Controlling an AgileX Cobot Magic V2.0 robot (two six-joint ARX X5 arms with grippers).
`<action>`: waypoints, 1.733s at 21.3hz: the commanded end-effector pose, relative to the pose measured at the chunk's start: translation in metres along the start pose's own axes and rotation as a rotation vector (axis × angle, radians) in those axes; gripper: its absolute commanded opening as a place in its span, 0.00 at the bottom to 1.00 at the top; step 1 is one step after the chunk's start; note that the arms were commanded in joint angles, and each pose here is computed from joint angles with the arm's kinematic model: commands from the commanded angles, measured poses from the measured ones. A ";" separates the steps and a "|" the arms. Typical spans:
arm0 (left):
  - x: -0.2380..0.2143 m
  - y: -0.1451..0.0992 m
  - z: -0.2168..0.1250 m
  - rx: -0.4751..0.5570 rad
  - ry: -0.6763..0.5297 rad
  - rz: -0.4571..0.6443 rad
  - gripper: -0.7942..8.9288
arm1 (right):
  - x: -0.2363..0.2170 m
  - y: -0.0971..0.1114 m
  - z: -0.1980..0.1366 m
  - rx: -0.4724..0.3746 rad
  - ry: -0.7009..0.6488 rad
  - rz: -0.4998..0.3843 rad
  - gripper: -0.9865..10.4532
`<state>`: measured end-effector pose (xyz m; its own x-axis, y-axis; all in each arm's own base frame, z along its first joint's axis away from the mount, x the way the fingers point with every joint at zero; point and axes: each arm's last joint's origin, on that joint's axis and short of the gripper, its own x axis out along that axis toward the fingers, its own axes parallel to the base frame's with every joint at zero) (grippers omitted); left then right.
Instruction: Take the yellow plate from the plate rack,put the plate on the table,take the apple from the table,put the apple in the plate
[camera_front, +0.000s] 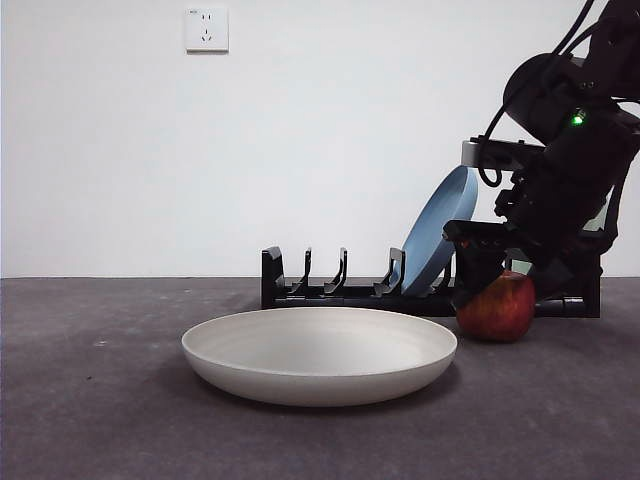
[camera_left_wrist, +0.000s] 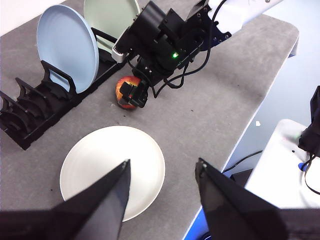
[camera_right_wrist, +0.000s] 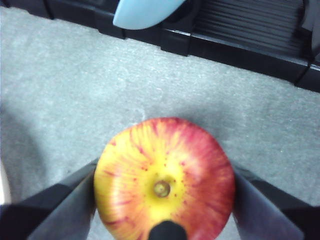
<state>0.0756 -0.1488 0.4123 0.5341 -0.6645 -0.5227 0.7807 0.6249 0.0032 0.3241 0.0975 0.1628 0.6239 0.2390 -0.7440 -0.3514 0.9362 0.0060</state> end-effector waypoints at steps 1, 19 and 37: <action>0.000 0.000 -0.002 -0.003 0.011 0.000 0.31 | -0.009 0.002 0.005 0.001 -0.031 0.000 0.07; 0.000 0.000 -0.002 -0.002 0.017 -0.002 0.31 | -0.021 0.131 -0.014 -0.242 0.040 0.253 0.07; 0.000 0.000 -0.004 0.001 0.032 0.000 0.31 | -0.015 0.134 -0.019 -0.206 0.084 0.255 0.67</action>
<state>0.0750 -0.1474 0.4099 0.5274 -0.6501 -0.5471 0.7808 0.6247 0.0103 0.2547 0.2130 0.1672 0.4518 0.4335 -0.7797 -0.6390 0.7672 0.0564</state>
